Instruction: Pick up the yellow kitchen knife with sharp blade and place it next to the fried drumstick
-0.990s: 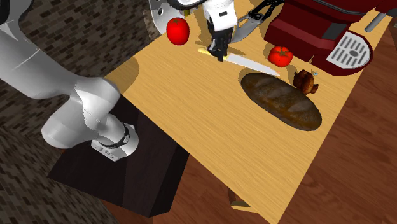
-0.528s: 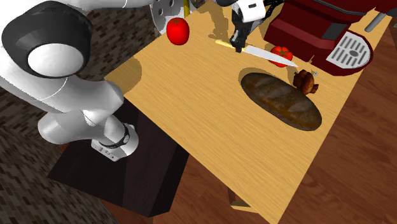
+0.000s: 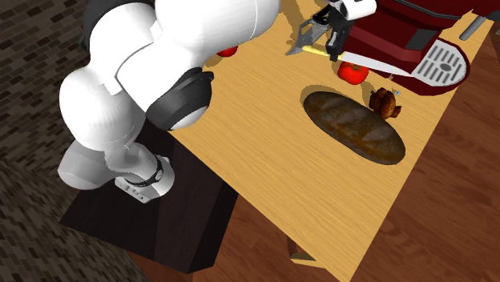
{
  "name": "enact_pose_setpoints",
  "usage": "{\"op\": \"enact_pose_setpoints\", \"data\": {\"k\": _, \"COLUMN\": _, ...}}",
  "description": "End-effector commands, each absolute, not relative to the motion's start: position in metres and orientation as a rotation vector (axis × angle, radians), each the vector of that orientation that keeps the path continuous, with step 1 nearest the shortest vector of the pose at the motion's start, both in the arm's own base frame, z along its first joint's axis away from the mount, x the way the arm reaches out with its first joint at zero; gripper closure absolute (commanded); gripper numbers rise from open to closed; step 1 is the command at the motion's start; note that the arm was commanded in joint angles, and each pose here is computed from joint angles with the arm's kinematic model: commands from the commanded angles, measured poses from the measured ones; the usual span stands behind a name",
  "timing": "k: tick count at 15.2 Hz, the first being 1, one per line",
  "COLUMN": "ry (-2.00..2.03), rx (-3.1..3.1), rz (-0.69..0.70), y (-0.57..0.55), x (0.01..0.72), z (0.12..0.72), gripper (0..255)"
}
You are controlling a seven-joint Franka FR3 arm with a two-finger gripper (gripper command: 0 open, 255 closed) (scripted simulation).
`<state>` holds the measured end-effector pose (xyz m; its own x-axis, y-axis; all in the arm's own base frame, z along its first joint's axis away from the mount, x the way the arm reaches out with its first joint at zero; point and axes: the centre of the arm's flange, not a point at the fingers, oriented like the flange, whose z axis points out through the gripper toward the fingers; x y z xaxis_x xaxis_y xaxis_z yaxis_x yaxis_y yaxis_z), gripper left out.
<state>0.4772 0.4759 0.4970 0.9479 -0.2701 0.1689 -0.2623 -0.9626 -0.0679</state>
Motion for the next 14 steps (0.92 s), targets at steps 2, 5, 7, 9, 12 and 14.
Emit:
{"op": "enact_pose_setpoints", "data": {"k": 2, "ry": 0.420, "rx": -3.060, "rz": -0.277, "y": 0.482, "x": 0.484, "z": 0.481, "gripper": 255}}
{"op": "enact_pose_setpoints", "data": {"k": 5, "ry": 0.420, "rx": -3.060, "rz": -0.277, "y": 0.482, "x": 0.484, "z": 0.466, "gripper": 255}}
{"op": "enact_pose_setpoints", "data": {"k": 7, "ry": 0.420, "rx": -3.060, "rz": -0.277, "y": 0.482, "x": 0.484, "z": 0.455, "gripper": 255}}
{"op": "enact_pose_setpoints", "data": {"k": 9, "ry": 0.420, "rx": -3.060, "rz": -0.277, "y": 0.482, "x": 0.484, "z": 0.444, "gripper": 255}}
{"op": "enact_pose_setpoints", "data": {"k": 12, "ry": 0.420, "rx": -3.060, "rz": -0.277, "y": 0.482, "x": 0.484, "z": 0.429, "gripper": 255}}
{"op": "enact_pose_setpoints", "data": {"k": 14, "ry": 0.420, "rx": -3.060, "rz": -0.277, "y": 0.482, "x": 0.484, "z": 0.418, "gripper": 255}}
